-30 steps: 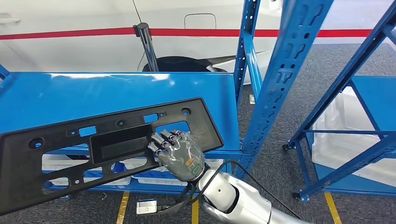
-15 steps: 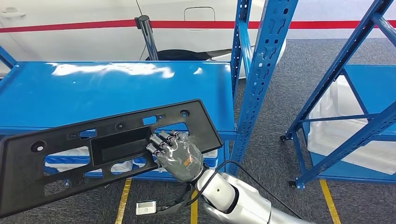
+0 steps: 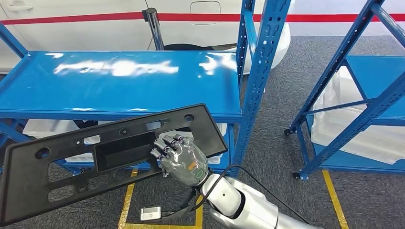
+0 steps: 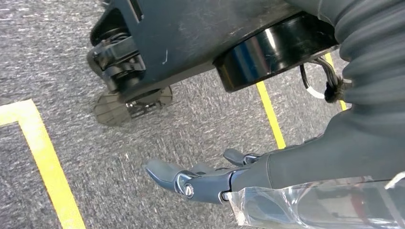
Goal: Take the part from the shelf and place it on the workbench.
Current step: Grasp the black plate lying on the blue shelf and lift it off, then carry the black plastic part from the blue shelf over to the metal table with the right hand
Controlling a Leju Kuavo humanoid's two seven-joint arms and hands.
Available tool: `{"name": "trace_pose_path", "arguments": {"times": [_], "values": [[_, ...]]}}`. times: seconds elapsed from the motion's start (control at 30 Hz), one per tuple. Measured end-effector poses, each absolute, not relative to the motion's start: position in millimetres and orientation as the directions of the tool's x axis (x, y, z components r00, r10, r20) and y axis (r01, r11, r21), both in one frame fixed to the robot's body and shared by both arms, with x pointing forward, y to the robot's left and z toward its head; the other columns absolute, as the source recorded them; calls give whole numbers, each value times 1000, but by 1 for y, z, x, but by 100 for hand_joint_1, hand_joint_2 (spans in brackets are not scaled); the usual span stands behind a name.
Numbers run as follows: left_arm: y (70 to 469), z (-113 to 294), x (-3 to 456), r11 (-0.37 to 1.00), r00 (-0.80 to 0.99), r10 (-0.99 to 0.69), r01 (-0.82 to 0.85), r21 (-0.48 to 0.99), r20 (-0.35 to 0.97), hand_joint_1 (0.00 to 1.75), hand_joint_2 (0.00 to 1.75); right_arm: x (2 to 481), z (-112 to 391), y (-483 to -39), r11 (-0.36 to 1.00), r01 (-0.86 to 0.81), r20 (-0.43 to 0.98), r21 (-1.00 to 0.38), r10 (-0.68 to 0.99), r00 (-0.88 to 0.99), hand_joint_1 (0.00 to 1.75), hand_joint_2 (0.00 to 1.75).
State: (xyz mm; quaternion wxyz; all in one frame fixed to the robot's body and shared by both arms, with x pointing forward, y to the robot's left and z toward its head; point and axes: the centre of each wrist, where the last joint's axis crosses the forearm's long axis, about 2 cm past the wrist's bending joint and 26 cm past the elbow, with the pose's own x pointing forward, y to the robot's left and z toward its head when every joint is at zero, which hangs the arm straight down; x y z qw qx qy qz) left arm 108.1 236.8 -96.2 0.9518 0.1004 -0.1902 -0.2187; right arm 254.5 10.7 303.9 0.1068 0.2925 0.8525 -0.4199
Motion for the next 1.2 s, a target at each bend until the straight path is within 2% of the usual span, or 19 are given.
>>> {"name": "trace_pose_path", "arguments": {"times": [1.2], "values": [[237, -97, 105, 885, 835, -451, 374, 276, 314, 0, 175, 255, 310, 13, 489, 536, -391, -688, 372, -842, 175, 175]]}}
